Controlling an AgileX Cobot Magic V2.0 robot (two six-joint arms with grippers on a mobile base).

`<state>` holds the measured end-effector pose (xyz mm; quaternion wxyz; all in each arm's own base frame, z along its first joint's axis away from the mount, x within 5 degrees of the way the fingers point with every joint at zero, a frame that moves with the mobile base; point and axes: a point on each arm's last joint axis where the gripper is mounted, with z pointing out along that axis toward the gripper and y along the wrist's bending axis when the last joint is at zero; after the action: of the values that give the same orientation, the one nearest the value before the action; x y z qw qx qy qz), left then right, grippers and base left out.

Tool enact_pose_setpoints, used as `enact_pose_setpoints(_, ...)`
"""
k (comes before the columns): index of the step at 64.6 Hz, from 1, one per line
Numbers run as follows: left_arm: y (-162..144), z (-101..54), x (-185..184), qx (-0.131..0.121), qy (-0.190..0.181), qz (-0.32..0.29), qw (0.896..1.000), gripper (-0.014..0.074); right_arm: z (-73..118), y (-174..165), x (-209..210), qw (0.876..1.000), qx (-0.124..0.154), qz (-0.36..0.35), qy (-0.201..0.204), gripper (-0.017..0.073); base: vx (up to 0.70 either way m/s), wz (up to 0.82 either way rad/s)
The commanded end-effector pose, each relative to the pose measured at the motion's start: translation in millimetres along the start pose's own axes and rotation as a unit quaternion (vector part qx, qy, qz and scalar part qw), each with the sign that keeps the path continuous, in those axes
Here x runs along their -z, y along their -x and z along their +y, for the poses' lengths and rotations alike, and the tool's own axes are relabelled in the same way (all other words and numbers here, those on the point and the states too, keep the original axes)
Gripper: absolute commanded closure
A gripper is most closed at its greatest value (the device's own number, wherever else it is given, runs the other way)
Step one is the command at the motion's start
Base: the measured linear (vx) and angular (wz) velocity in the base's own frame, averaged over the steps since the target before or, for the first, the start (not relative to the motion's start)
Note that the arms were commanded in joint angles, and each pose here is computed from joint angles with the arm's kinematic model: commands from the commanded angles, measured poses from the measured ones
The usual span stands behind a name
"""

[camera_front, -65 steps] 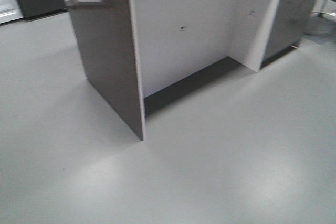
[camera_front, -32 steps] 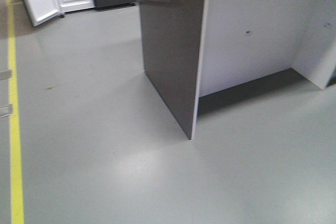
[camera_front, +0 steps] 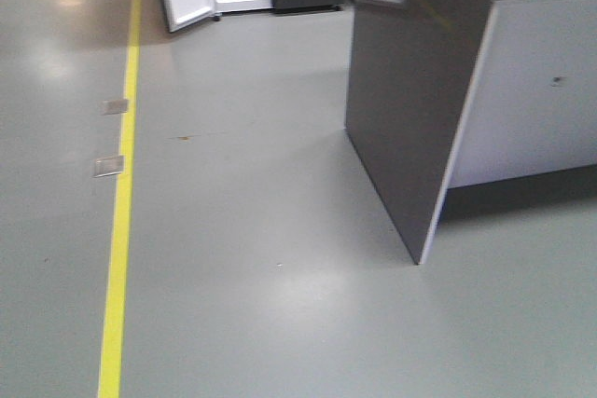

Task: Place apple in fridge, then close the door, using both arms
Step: 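Drive the base away from the counter holding the apple in the right gripper, then drive the base toward the open fridge carrying the apple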

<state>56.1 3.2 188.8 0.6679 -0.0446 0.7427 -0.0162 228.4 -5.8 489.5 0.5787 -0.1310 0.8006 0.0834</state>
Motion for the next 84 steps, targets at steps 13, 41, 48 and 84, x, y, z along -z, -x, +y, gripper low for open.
enact_pose_setpoints(13, -2.4, -1.1, -0.6, 0.004, -0.010, -0.028, 1.000, 0.0600, 3.2, 16.3, 13.8, 0.998, 0.002, -0.058, -0.013, 0.0571, 0.05, 0.36)
enact_pose_setpoints(41, -2.4, -1.1, -0.6, 0.004, -0.010, -0.028, 1.000, 0.0600, 3.2, 16.3, 13.8, 0.998, 0.002, -0.058, -0.013, 0.0571, 0.07, 0.27)
enact_pose_setpoints(48, -2.4, -1.1, -0.6, 0.004, -0.010, -0.028, 1.000, 0.0600, 3.2, 16.3, 13.8, 0.998, 0.002, -0.058, -0.013, 0.0571, 0.09, 0.19)
enact_pose_setpoints(84, -2.4, -1.1, -0.6, 0.004, -0.010, -0.028, 1.000, 0.0600, 3.2, 16.3, 13.8, 0.998, 0.002, -0.058, -0.013, 0.0571, 0.12, 0.10)
